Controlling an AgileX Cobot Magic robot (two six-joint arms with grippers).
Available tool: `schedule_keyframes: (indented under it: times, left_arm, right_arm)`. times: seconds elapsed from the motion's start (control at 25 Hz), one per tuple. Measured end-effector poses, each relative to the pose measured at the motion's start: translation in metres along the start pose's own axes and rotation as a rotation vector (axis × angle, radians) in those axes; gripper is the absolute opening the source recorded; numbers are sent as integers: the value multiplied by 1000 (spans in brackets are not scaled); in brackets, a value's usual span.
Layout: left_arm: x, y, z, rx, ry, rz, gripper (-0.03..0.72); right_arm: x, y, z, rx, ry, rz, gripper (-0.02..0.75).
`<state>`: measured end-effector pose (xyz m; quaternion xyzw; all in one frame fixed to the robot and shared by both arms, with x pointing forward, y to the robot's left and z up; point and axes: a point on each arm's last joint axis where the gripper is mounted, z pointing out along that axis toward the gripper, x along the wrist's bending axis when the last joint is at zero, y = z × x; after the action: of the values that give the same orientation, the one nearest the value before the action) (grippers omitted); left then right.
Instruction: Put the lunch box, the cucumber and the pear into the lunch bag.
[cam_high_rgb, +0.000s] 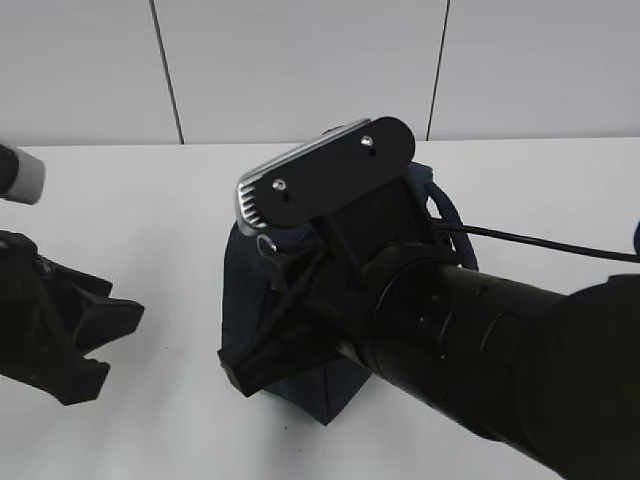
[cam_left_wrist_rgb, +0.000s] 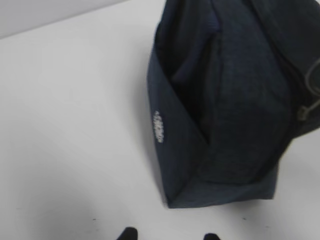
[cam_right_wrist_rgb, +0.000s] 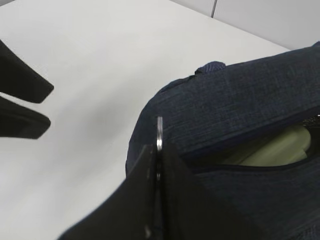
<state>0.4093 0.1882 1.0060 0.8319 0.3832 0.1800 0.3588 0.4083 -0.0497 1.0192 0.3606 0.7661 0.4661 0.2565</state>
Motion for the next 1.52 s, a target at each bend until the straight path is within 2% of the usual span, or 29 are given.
schedule_keyframes:
  times: [0.12,0.2,0.32,0.44,0.52,0.6,0.72,0.84,0.96,1.2,1.52]
  left_arm:
    - [-8,14,2,0,-110,25,256]
    - [-10,22,2,-41,-135,41,256]
    - [-9,27,6,-70,-155,119,256]
    - [-11,24,16,-55,-239,191,258]
    - [-8,24,22,-74,-276,164,269]
    - [1,26,25,-109,-263,153,281]
    - [9,27,26,-145,-228,222,289]
    - [9,28,26,-159,-228,251,289]
    - [7,24,35,-136,-272,264,289]
    - [8,13,61,-77,-320,231,300]
    - [8,16,69,-109,-344,223,306]
  right_arm:
    - [0,0,0,1,-1,-1,6]
    - [0,0,0,2,-2,1,6]
    - [0,0,0,2,-3,0,6]
    - [0,0,0,2,-4,1,6]
    - [0,0,0,2,-4,0,6]
    - [0,0,0,4,0,0,6]
    - [0,0,0,5,4,-1,6]
    - [0,0,0,6,3,1,6]
    - [0,-1,0,7,5,1,6]
    - [0,0,-1,7,4,6,6]
    - [2,-1,-1,14,23,10,6]
